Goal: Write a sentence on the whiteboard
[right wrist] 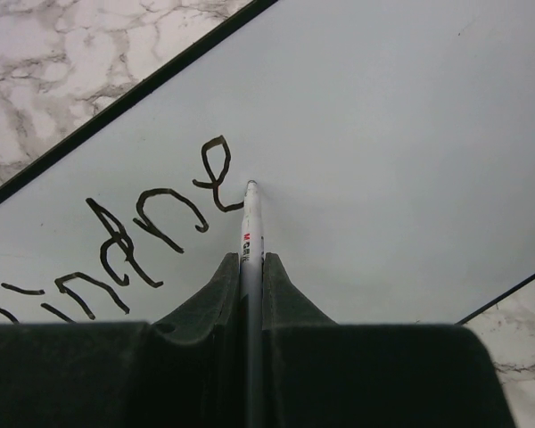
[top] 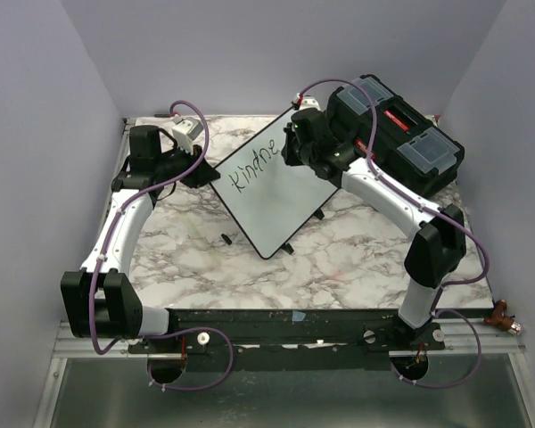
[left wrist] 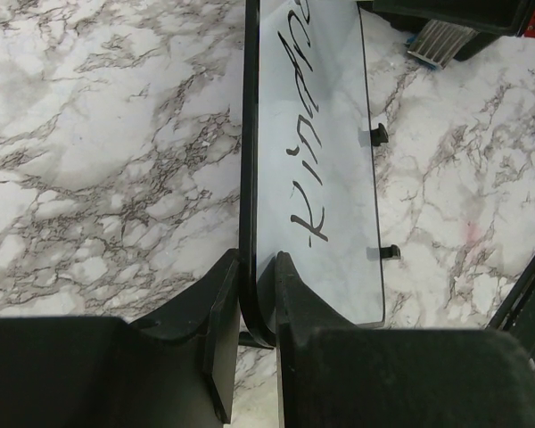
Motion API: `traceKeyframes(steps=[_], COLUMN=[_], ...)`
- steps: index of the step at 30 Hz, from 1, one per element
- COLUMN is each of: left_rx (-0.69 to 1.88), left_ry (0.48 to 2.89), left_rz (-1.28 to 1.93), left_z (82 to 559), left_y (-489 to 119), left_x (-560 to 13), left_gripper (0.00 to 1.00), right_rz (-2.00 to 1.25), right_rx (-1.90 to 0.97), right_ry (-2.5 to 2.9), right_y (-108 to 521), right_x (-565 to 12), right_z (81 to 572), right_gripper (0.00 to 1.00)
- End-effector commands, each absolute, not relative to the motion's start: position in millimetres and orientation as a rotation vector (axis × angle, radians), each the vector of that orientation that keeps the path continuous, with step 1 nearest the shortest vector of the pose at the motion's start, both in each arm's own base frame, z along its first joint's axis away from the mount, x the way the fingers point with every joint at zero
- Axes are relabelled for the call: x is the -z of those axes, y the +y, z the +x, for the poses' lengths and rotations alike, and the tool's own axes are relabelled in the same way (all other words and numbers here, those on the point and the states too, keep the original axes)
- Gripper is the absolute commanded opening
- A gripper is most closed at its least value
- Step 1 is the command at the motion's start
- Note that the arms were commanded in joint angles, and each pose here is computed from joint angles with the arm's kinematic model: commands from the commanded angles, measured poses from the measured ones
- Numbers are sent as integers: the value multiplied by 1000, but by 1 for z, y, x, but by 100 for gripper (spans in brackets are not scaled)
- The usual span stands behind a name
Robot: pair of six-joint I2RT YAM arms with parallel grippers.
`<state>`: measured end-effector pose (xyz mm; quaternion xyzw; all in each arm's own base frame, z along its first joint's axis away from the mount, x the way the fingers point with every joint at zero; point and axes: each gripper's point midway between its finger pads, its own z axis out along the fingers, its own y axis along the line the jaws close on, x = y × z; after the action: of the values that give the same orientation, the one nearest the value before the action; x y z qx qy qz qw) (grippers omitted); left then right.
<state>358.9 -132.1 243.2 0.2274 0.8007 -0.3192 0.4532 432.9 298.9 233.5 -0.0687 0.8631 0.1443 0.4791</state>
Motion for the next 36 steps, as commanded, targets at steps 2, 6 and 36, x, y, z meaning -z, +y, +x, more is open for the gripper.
traceKeyframes(steps=[2, 6, 36], left_rx=[685, 684, 631], left_ry=[1888, 1896, 1877], left_rz=[652, 642, 523], left_z=[362, 361, 342], left_y=[-130, -129, -119], left_x=[-254, -253, -240], left_gripper=[0, 0, 2], right_rz=[-148, -138, -83], right_rx=[-320, -374, -491], right_ry=[2073, 2043, 2005], right_y=[290, 287, 264], right_x=[-251, -266, -277], right_z=[439, 428, 380], right_gripper=[1, 1, 1])
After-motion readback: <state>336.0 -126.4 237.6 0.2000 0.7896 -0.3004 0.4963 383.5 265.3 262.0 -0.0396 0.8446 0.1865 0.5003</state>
